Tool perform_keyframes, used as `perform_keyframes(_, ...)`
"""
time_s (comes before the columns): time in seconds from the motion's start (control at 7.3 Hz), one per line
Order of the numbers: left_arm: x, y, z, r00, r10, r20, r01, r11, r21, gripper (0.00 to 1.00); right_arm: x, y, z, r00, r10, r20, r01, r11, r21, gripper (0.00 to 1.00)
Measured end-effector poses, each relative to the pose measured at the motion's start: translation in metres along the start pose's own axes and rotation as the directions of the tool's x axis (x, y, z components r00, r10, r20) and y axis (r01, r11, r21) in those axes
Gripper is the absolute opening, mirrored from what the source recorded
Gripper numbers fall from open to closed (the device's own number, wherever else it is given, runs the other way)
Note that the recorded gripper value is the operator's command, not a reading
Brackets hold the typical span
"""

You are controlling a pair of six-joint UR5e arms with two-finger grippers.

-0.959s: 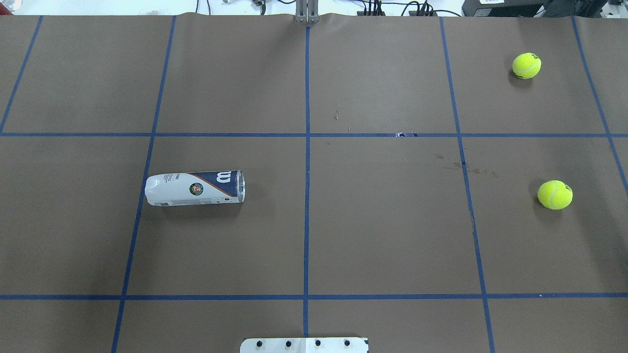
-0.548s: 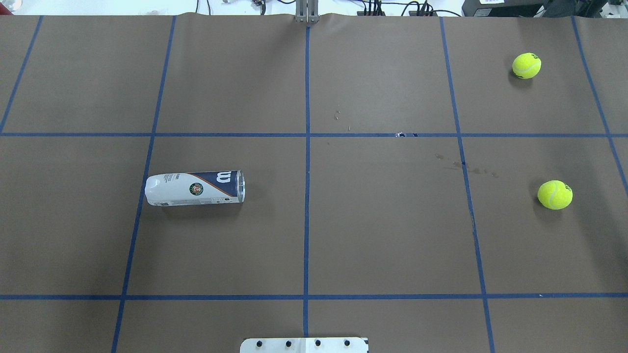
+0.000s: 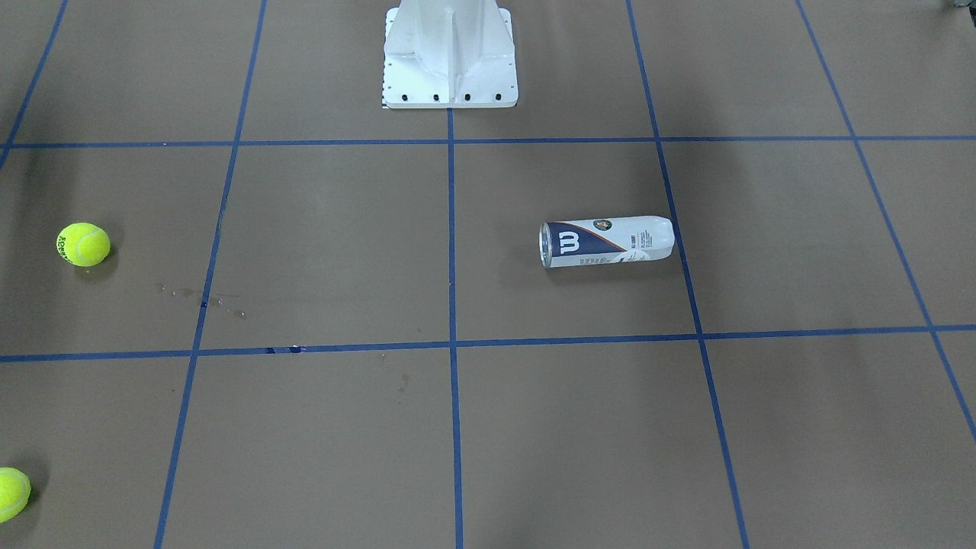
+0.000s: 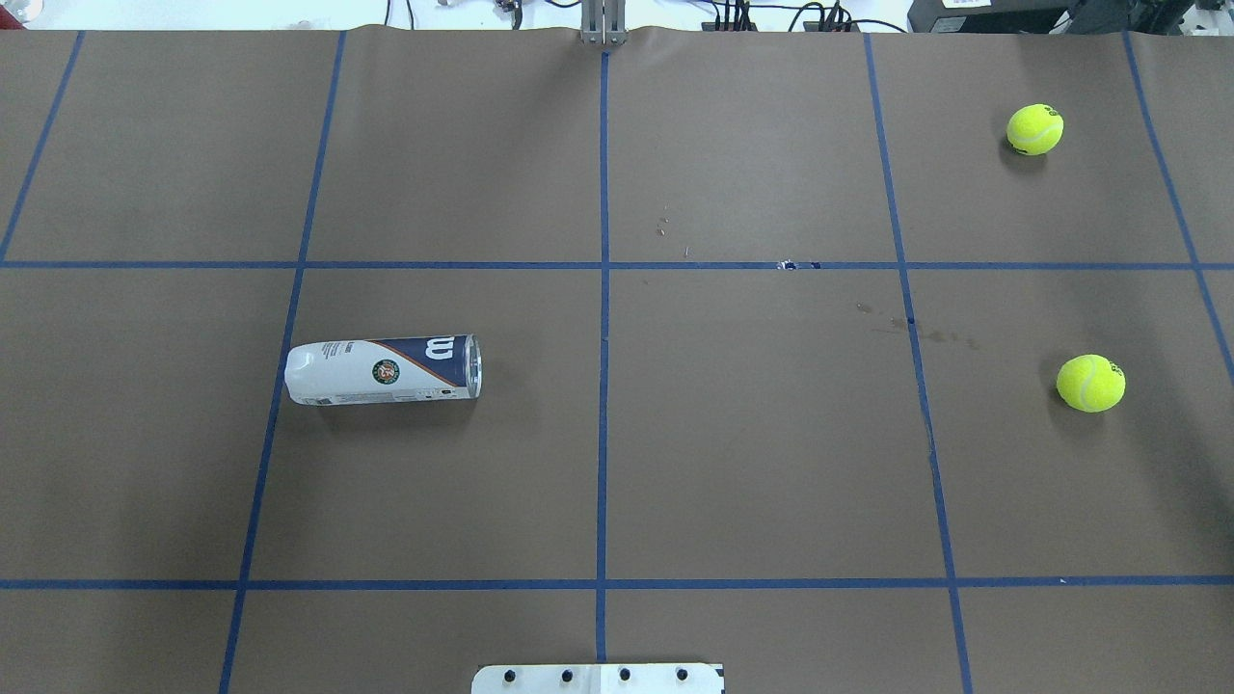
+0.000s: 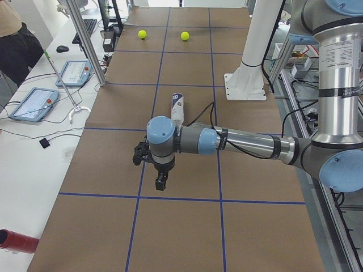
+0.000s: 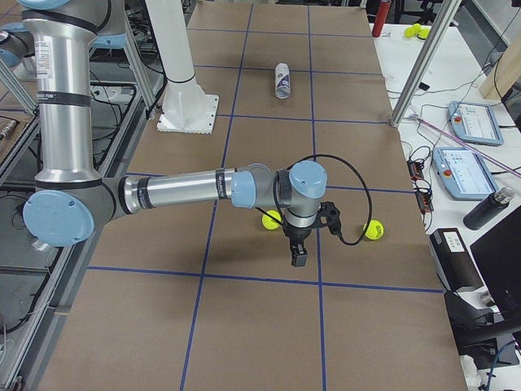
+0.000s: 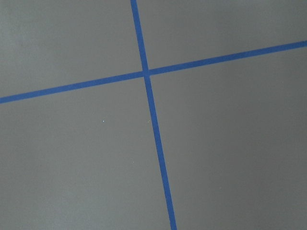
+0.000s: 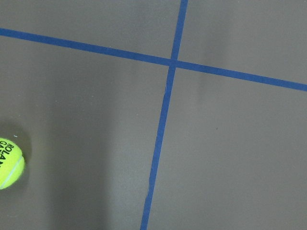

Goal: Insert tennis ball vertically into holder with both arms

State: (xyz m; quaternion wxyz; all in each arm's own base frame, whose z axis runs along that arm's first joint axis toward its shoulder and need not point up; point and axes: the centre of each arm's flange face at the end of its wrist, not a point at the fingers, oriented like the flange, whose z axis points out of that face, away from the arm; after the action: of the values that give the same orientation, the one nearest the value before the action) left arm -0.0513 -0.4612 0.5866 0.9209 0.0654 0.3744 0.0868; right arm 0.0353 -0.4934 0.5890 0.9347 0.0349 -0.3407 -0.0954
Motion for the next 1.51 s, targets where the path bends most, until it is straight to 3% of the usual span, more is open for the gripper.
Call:
perform_keyframes(0.27, 0.005, -0.012, -0.007, 0.998, 0.061, 0.009, -0.061, 0.996, 0.063, 1.0, -0.018, -0.019, -0.023, 0.999, -0.053, -0.004, 0.053, 0.997, 0.06, 0.99)
perform_keyframes(0.68, 0.024, -0.033, -0.027, 0.987, 0.157, 0.027, -0.16, 0.974, 0.161, 1.0, -0.025, -0.025, -0.032, 0.993, -0.119, -0.014, 0.12, 0.983, 0.138, 0.99)
perform_keyframes(1.1, 0.055, -0.053, -0.039, 0.958, 0.282, 0.055, -0.286, 0.915, 0.286, 1.0, -0.029, -0.028, -0.037, 0.991, -0.13, -0.019, 0.132, 0.979, 0.158, 0.99)
perform_keyframes(1.51, 0.155, -0.107, -0.035, 0.939, 0.344, -0.011, -0.321, 0.888, 0.33, 1.0, -0.029, -0.028, -0.037, 0.991, -0.132, -0.019, 0.133, 0.978, 0.161, 0.99)
